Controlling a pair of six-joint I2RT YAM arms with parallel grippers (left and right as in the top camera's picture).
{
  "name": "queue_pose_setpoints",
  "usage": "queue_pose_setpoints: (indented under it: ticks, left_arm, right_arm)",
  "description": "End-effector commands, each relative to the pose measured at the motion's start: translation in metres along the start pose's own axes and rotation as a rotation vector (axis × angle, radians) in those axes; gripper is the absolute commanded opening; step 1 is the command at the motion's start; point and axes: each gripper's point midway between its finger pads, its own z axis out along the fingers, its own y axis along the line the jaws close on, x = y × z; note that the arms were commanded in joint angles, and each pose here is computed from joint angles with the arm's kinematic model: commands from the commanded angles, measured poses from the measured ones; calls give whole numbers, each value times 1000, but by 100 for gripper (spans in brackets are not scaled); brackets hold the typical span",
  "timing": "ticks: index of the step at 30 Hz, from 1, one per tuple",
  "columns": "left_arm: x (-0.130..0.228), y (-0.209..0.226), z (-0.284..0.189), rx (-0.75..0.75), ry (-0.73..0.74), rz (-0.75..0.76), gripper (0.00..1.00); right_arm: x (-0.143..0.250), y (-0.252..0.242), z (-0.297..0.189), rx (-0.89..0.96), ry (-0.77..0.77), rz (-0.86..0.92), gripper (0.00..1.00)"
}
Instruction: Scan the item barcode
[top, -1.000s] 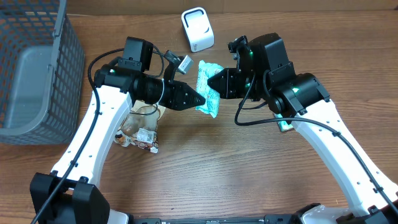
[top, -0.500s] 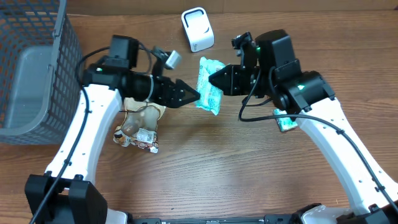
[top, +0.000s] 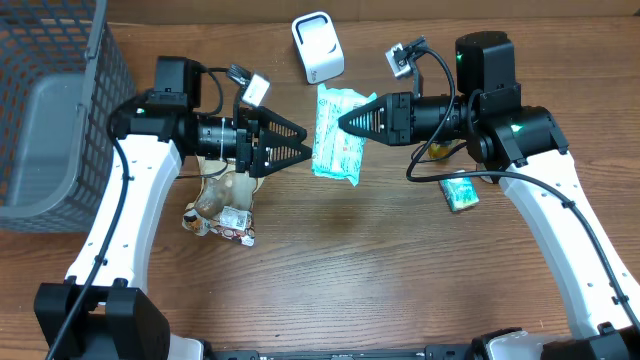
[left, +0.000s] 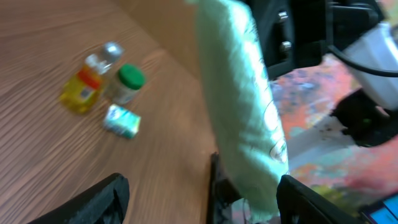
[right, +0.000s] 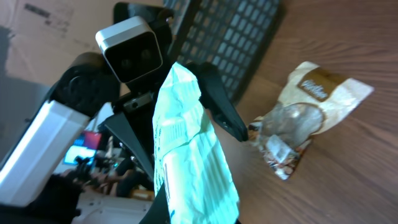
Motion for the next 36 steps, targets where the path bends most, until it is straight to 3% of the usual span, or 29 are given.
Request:
queue_pose_setpoints:
  ticks: [1, 13, 27, 32, 36]
  left_arm:
    - [-7, -23, 6, 112, -31, 84, 75]
    - [-6, -40, 18, 197, -26, 78, 59]
    - [-2, -39, 21, 188, -11, 61, 50]
    - [-2, -39, 22, 189, -8, 63, 39]
    - [-1, -37, 22, 177, -2, 71, 40]
  right_arm:
    - [3, 26, -6, -74, 12, -55, 4]
    - [-8, 10, 3, 53, -49, -88, 4]
    - [-14, 21, 9, 24, -66, -158, 4]
    - [-13, 22, 10, 21, -61, -158, 4]
    - [-6, 28, 15, -5, -36, -203, 4]
